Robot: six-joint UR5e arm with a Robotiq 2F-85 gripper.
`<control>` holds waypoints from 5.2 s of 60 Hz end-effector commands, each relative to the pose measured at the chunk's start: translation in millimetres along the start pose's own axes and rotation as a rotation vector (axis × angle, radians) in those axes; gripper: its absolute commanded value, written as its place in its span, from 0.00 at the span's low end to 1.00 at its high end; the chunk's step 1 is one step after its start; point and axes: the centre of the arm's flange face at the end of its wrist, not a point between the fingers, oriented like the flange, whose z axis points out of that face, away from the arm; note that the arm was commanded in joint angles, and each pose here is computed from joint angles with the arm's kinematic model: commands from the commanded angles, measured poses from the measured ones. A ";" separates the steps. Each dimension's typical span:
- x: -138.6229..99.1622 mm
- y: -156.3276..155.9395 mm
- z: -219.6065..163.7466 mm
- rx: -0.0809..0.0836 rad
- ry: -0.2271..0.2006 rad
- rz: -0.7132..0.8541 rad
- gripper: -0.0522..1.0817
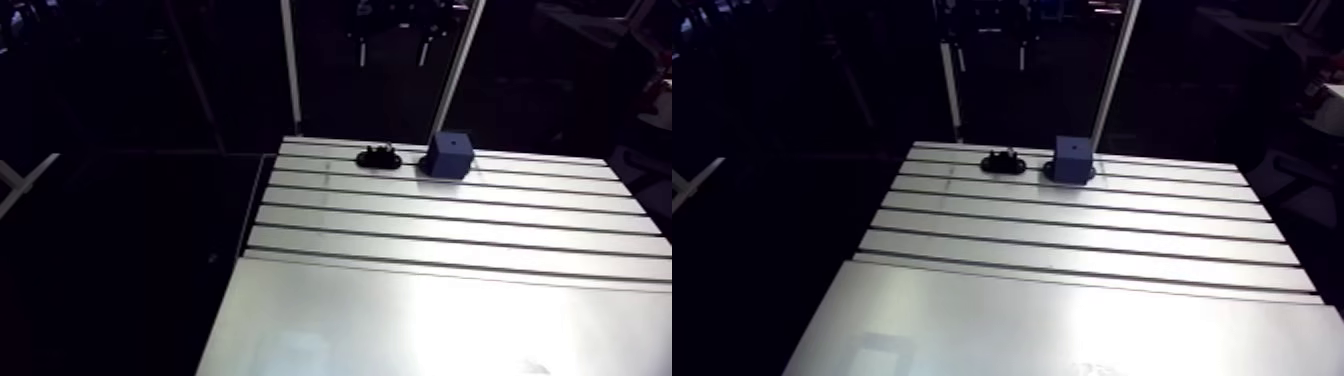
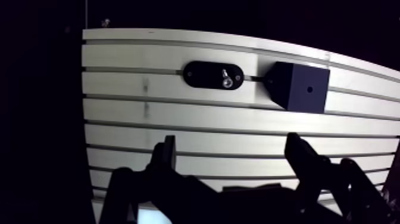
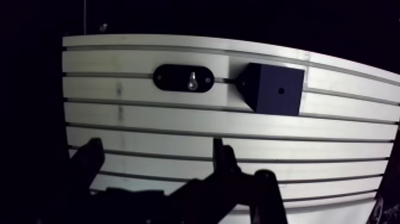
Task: Pick up the M10 bolt and insert it into the hole until fully seated.
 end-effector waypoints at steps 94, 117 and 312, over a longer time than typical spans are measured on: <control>-4.7 22.3 154.7 0.006 0.054 0.041 0.52; -3.7 22.4 166.3 0.003 0.043 0.037 0.54; 47.5 124.6 -6.4 0.026 -0.197 0.166 0.98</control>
